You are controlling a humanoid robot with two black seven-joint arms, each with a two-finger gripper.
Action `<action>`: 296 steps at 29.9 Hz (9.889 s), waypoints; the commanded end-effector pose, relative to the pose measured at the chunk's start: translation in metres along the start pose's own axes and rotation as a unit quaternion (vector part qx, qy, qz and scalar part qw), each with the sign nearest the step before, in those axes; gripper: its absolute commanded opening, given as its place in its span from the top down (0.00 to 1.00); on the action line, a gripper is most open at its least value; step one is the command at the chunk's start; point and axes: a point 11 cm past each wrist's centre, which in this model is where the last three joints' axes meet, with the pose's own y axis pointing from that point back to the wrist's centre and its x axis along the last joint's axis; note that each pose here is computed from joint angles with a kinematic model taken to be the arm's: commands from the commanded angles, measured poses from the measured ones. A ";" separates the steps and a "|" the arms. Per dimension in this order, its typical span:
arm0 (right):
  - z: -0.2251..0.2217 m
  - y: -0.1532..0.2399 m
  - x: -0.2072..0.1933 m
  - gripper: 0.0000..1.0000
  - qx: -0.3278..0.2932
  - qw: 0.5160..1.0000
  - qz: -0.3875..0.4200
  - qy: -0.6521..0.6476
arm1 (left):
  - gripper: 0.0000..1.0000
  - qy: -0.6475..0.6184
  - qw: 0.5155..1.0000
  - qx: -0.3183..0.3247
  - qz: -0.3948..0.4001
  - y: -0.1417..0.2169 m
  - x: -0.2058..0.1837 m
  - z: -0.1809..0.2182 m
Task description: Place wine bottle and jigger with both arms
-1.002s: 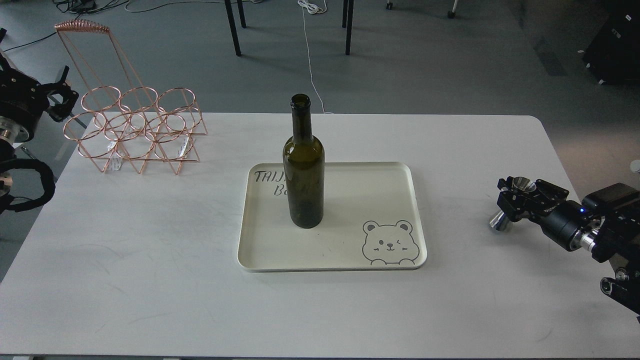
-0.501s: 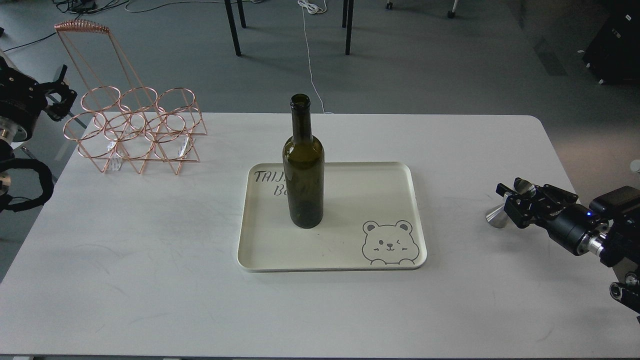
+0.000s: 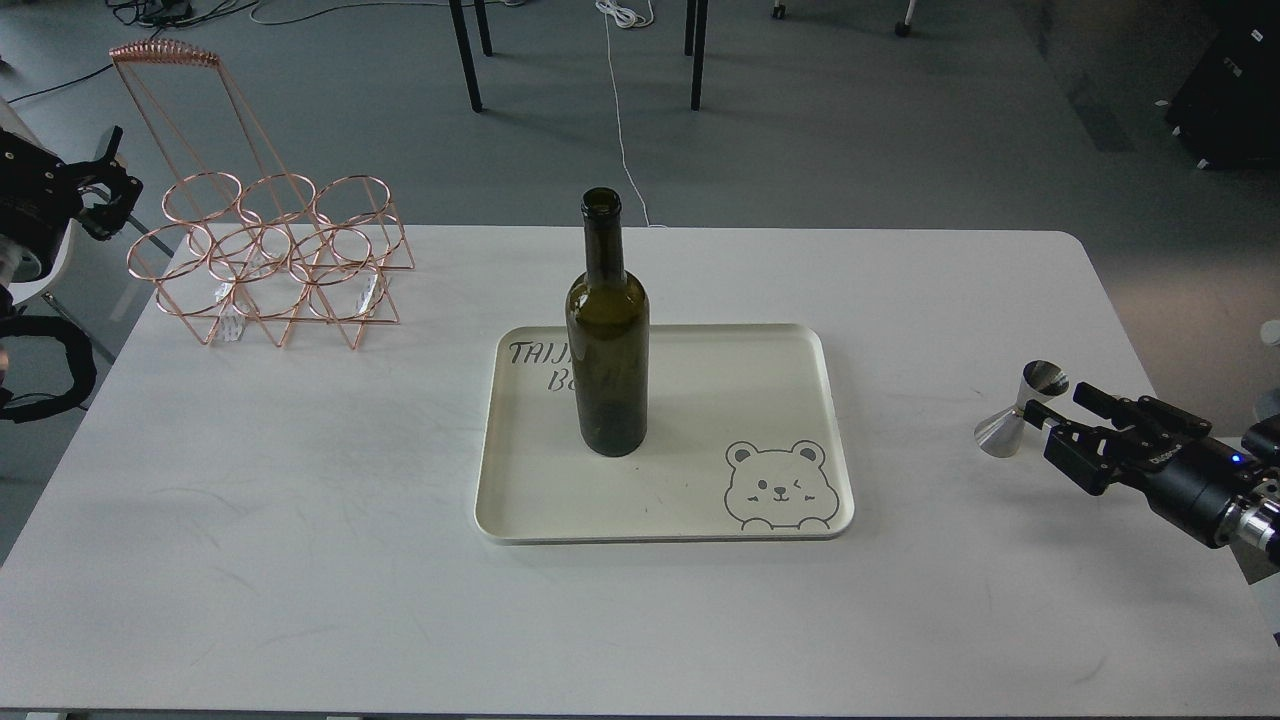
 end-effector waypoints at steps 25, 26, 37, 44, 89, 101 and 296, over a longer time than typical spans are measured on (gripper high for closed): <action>0.013 -0.050 0.215 0.24 -0.024 0.905 0.293 -0.308 | 0.02 -0.033 0.999 0.010 -0.020 0.002 -0.003 0.018; 0.018 -0.054 0.219 0.24 -0.027 0.896 0.300 -0.325 | 0.02 -0.047 0.998 0.014 -0.029 0.003 -0.006 0.022; 0.082 -0.078 0.220 0.24 -0.003 0.721 0.367 -0.588 | 0.02 -0.262 0.948 0.068 -0.170 0.016 -0.050 0.065; 0.090 -0.074 0.213 0.17 0.082 0.615 0.379 -0.687 | 0.02 -0.379 0.858 0.125 -0.324 0.044 -0.124 0.039; 0.099 -0.061 0.216 0.04 0.130 0.529 0.413 -0.730 | 0.19 -0.720 0.420 -0.088 -0.546 0.086 -0.280 -0.157; 0.098 -0.061 0.216 0.04 0.132 0.529 0.413 -0.730 | 0.37 -0.717 0.420 -0.091 -0.549 0.090 -0.282 -0.164; 0.116 -0.049 0.087 0.01 0.025 0.409 0.376 -0.831 | 0.01 0.012 1.000 -0.012 0.023 0.012 0.024 -0.030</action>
